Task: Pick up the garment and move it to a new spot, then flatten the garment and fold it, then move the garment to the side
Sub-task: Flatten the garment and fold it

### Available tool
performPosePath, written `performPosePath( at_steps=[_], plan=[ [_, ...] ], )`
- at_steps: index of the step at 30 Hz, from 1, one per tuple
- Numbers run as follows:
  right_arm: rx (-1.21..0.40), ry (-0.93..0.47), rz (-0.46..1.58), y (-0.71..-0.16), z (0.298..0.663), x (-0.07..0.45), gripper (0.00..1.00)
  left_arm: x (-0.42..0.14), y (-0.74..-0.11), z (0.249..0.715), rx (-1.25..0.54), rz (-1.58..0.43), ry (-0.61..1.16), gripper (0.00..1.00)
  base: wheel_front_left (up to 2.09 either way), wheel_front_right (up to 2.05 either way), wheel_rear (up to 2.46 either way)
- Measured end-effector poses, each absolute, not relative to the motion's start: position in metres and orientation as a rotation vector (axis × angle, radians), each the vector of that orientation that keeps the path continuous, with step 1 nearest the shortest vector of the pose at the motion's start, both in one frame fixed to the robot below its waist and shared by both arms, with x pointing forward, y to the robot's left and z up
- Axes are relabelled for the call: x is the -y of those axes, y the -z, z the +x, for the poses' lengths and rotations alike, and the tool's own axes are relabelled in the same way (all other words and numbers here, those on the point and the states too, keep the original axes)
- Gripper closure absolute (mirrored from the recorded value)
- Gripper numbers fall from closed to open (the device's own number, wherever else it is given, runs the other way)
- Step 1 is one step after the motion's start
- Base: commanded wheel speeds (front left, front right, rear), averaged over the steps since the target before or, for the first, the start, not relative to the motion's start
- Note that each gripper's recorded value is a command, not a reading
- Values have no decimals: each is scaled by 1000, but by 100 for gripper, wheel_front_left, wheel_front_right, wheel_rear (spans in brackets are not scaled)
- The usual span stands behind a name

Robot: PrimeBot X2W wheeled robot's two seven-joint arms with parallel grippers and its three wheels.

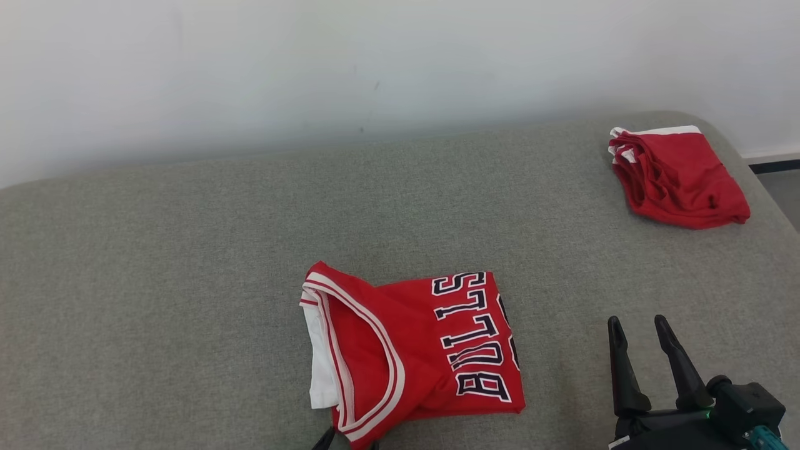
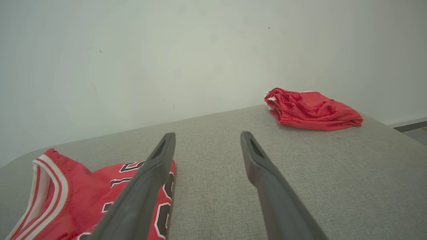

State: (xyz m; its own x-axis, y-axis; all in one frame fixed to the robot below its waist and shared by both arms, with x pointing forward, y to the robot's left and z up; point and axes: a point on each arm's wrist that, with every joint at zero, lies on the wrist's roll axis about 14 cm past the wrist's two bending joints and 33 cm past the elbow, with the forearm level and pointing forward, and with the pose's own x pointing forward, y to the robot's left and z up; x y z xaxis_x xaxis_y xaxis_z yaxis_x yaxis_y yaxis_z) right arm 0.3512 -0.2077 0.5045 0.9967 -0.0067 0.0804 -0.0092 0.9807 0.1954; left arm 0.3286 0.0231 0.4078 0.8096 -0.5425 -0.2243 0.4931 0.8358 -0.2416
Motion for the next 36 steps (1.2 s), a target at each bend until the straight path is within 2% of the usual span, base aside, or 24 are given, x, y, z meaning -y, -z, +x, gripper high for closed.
performPosePath(
  at_steps=[3,4,5,6,18,36],
  plan=[
    [82,7,193,-505,351,211,0,-21,-408,334,-294,-186,560,0,0,0,0],
    [83,10,192,-505,351,212,0,-20,-409,336,-289,-186,562,21,0,0,0],
    [82,15,191,-505,350,214,0,-20,-411,339,-283,-189,561,70,0,0,0],
    [81,18,190,-504,350,215,0,-20,-413,342,-276,-193,559,100,0,0,0],
    [78,16,188,-503,353,214,0,-36,-438,352,-187,-208,514,100,0,0,0],
    [72,21,184,-501,353,216,0,-61,-438,349,-178,-204,432,100,0,0,0]
  ],
)
